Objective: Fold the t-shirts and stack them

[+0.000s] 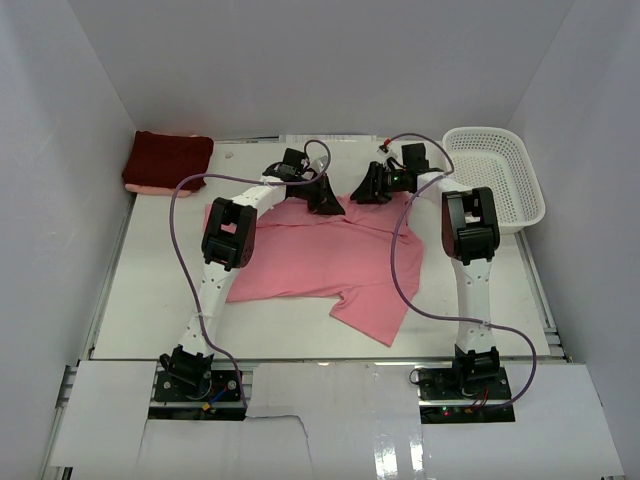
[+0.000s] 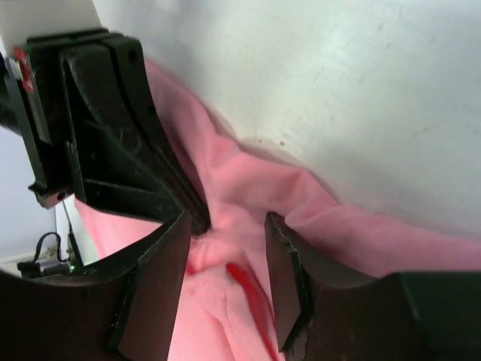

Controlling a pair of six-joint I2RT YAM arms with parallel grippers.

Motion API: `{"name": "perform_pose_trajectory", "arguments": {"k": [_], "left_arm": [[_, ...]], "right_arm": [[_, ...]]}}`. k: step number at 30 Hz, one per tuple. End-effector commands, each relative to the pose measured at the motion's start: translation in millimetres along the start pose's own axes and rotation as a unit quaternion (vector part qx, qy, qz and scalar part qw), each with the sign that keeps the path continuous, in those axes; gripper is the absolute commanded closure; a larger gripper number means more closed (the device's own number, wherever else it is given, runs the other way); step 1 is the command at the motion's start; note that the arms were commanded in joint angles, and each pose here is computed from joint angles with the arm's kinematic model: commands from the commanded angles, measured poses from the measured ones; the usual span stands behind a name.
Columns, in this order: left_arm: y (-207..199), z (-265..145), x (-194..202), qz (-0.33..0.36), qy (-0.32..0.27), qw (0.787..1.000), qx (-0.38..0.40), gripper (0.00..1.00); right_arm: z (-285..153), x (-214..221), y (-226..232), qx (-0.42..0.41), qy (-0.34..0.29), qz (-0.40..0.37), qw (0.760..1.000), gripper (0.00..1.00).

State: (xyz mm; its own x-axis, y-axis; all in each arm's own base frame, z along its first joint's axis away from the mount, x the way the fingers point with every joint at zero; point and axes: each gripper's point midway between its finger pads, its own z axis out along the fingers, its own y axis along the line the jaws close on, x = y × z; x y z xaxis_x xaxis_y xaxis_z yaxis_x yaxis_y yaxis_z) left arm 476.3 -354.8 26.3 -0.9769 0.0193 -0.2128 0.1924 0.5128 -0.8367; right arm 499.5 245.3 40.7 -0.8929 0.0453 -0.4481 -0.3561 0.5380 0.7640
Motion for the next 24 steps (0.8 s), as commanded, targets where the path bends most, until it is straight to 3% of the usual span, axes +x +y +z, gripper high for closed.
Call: {"name": "perform_pose_trajectory", "arguments": {"k": [1, 6, 24], "left_arm": [[9.9, -4.0, 6.4, 0.006, 0.001, 0.999, -0.037, 1.0], [11.5, -5.3, 7.2, 0.006, 0.003, 0.999, -0.041, 1.0], [10.1, -7.3, 7.3, 0.005, 0.003, 0.999, -0.04, 1.0]], "right_arm": [[3.9, -10.7, -21.2, 0.02, -0.009, 0.009, 1.0, 0.49], [0.9, -24.1, -29.7, 0.016, -0.018, 0.016, 1.0, 0.48], [-29.6, -23.8, 9.6, 0.0, -0.015, -0.01, 1.0, 0.48]]}}
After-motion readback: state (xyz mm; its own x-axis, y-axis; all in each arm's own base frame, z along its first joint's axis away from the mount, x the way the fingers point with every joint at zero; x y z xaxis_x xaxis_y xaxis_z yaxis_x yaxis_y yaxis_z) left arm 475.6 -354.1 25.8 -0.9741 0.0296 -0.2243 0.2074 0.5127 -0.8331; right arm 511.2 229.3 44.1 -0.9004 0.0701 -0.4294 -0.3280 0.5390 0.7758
